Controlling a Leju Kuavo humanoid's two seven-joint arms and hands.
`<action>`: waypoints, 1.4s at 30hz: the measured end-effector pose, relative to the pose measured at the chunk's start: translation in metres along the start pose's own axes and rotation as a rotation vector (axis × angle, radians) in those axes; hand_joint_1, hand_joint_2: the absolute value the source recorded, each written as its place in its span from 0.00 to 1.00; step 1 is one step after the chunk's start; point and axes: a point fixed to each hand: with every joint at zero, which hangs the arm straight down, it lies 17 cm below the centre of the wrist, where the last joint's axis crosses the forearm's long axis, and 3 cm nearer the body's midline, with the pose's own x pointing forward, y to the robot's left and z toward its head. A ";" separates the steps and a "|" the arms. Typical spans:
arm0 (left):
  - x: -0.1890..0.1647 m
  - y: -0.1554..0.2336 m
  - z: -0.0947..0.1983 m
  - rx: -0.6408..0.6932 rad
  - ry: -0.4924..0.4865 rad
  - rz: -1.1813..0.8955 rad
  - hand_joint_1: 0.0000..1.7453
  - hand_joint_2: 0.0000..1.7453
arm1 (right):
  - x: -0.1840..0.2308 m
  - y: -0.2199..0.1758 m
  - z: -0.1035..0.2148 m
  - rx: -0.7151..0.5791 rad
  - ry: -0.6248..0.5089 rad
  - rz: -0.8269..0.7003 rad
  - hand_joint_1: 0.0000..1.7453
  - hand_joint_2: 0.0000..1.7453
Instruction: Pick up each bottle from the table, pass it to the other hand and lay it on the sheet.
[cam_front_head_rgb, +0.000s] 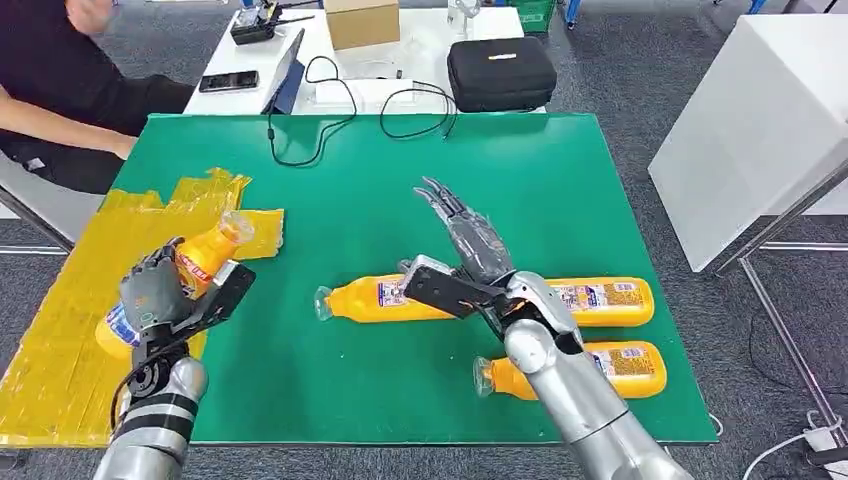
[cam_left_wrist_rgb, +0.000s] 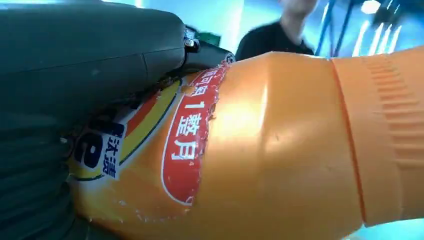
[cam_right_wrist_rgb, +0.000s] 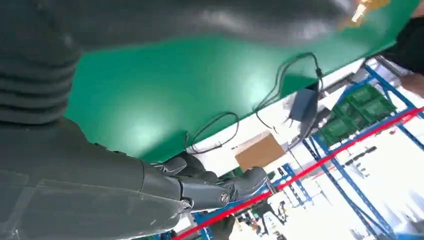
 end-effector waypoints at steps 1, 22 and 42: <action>-0.009 -0.006 0.000 -0.025 0.015 -0.017 1.00 1.00 | -0.003 0.001 0.000 0.010 0.005 0.005 0.00 1.00; -0.050 -0.046 -0.003 -0.196 0.066 -0.085 0.00 0.00 | -0.066 0.040 -0.009 0.263 0.148 0.138 0.00 1.00; 0.005 -0.026 -0.014 -0.179 -0.033 0.322 0.00 0.00 | -0.106 0.110 0.009 0.469 0.286 0.231 0.00 1.00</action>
